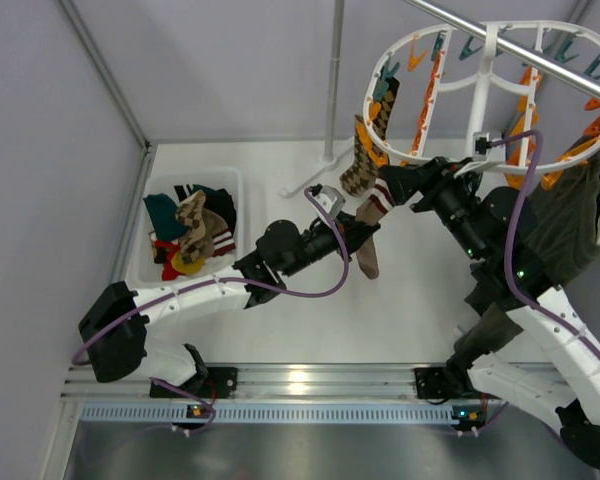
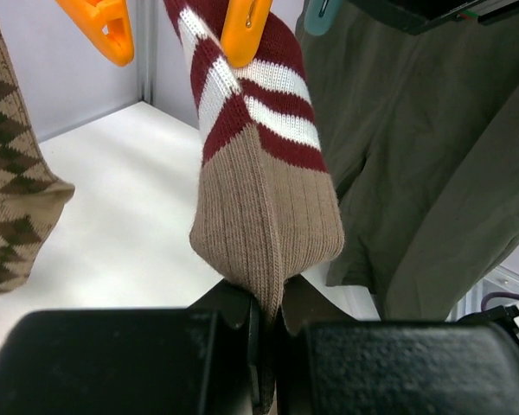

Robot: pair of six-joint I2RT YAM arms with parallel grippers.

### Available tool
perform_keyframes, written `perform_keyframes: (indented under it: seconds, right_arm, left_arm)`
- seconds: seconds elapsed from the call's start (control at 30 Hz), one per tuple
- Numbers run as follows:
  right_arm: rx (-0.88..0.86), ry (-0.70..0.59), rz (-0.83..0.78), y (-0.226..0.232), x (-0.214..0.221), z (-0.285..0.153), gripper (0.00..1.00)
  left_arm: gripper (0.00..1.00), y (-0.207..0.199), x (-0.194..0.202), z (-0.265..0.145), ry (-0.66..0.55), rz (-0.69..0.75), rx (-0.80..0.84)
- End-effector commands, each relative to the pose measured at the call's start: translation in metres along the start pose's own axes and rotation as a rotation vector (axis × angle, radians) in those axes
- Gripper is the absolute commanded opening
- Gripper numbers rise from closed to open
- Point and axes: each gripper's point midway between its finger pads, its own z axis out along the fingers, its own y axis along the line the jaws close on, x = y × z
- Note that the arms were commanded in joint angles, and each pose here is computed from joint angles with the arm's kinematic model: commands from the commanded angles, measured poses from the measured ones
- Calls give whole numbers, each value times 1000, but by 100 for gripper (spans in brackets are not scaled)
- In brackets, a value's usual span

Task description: Remove the socks clipped to the hanger

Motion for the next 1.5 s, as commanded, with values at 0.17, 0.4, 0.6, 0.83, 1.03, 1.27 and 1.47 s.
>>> perform_keyframes:
  seconds: [0.17,0.4,0.6,0.83,1.03,1.27,1.47]
  right_arm:
    - [23,-14,-68,-5,-1,3,66]
    - [39,-30,-70,-10,-5,-11,68]
    - [16,-8,-66,-6,-1,-13,69]
    - [21,-16,-75,-7,-4,-19,71]
    - [-18,-17,-71,-1,-3,-24,72]
    - [-46,16,-79,3,9,1,72]
    - [-54,-36,-102,4,3,16,68]
  left_arm:
    - [0,-17,-33,-2,-74,-28,57]
    - [0,-16,-36,0,-70,-33,48]
    - [0,-16,-36,1,-68,-41,50]
    - [0,-16,-34,2,-64,-44,50]
    - [0,-17,-34,3,-61,-46,56]
    - [0,-25,-37,1,-62,-51,91]
    - [0,-33,-37,-1,-55,-56,136]
